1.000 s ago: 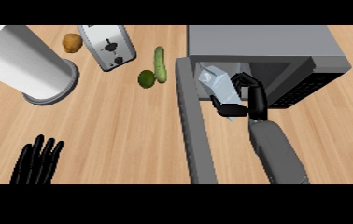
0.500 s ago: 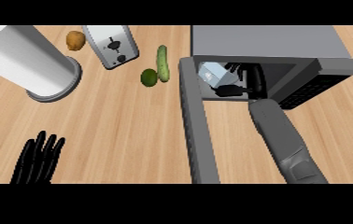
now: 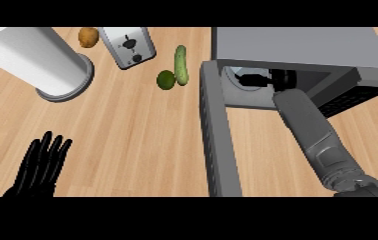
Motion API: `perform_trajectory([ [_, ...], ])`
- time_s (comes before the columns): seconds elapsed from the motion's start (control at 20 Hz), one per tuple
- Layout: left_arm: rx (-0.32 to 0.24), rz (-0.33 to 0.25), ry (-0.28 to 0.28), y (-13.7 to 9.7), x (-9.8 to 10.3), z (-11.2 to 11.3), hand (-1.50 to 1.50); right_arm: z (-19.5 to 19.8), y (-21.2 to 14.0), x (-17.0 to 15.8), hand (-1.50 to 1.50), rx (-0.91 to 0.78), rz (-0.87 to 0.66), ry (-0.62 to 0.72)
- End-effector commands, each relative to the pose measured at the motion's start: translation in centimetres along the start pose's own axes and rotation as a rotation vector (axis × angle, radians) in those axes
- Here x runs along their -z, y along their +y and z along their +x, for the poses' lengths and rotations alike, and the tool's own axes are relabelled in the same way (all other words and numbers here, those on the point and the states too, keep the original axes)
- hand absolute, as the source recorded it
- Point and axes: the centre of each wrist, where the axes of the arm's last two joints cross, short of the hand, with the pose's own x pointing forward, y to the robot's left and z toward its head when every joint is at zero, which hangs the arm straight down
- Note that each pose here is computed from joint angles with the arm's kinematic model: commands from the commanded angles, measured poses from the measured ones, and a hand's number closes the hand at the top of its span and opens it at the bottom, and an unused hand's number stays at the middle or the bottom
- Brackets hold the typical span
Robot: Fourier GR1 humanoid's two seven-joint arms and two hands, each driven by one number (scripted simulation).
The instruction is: Pick up the milk, place it into the microwave and close the microwave
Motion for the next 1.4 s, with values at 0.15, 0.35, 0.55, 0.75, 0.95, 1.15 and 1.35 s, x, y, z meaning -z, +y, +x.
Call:
perform_trajectory([
  [0.15,0.099,-0.03,0.018,0.6,0.2,0.7,-1.5,0.4,-1.3,1.7,1.5,-0.136,-0.148,0.045],
  [0.35,0.128,-0.022,0.03,0.2,0.8,-0.5,-1.5,0.0,-2.7,2.5,-1.5,-0.205,-0.161,0.019],
  [0.55,0.112,-0.053,0.029,0.3,0.9,-1.0,-1.5,-0.3,-2.5,2.1,-1.5,-0.275,-0.147,0.004],
  [0.75,0.108,-0.063,0.025,-0.3,1.8,-0.3,-1.5,-0.3,-2.1,1.8,-1.5,-0.254,-0.067,-0.007],
  [0.95,0.111,-0.083,0.017,-0.6,2.1,-1.1,-1.5,1.1,-1.2,2.3,-1.5,-0.157,-0.02,-0.024],
  [1.15,0.081,-0.081,0.029,-0.5,1.1,-1.7,-1.5,0.7,-0.2,1.1,-1.5,-0.076,0.022,-0.032],
  [1.35,0.069,-0.104,0.01,-2.2,1.5,-1.5,-1.5,0.6,1.2,-0.1,-1.5,0.016,0.032,-0.039],
])
